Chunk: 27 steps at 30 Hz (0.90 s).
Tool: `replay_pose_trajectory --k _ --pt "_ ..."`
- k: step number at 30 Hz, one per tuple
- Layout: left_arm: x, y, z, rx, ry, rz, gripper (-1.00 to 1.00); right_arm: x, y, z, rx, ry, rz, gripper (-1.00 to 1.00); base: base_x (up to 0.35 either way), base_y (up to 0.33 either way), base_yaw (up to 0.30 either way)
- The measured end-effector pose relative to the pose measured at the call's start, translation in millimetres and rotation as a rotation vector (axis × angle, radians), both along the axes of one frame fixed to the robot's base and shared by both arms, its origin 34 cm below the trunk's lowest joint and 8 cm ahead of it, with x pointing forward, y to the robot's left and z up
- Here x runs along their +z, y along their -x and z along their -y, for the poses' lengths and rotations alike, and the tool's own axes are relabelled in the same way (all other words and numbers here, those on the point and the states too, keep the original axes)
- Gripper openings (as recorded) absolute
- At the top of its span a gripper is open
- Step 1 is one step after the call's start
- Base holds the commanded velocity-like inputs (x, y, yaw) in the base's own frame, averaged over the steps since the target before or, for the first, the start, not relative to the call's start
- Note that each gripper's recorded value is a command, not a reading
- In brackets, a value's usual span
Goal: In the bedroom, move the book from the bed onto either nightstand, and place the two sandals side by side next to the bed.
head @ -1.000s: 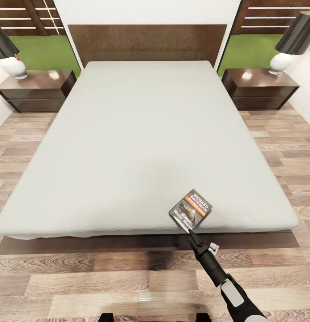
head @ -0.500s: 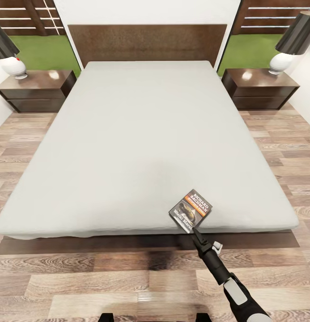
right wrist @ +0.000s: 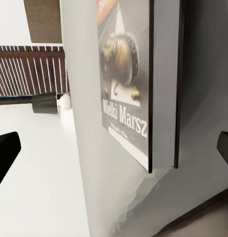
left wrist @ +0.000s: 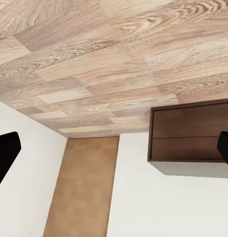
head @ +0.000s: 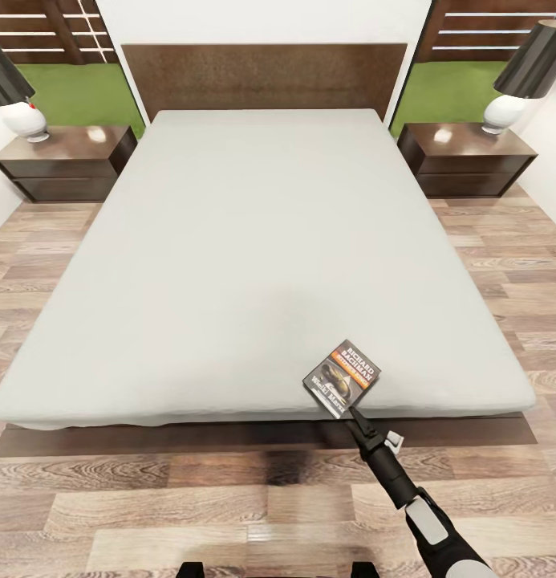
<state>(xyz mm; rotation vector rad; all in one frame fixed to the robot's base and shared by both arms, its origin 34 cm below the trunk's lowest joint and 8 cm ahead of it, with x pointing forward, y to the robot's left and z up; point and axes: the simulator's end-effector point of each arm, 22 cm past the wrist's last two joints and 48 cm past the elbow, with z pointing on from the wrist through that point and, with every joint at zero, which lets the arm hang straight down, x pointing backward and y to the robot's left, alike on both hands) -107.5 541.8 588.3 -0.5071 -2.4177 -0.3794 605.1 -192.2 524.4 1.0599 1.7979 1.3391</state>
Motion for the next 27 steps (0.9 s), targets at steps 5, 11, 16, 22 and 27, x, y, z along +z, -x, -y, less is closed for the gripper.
replay_pose_trajectory --k 5,11,16,22,27 --pt "0.1 0.1 0.0 -0.001 0.0 -0.001 1.0 0.3 -1.0 0.9 0.0 0.002 0.002 1.0 0.0 0.0 0.0" --pt "0.5 0.2 -0.6 -0.002 -0.002 -0.002 1.0 0.7 -2.6 1.4 0.0 0.002 0.004 1.0 0.0 0.0 0.0" --pt "0.4 -0.2 -1.1 -0.003 -0.004 -0.002 1.0 1.1 -3.9 1.6 0.0 0.003 0.006 1.0 0.0 0.0 0.0" --pt "0.6 -0.1 -1.4 -0.004 -0.004 -0.002 1.0 1.3 -4.5 1.7 0.001 0.003 0.007 1.0 0.0 0.0 0.0" --pt "0.9 0.1 -1.5 -0.004 -0.005 -0.002 1.0 1.2 -4.4 1.6 0.001 0.003 0.006 1.0 0.0 0.0 0.0"
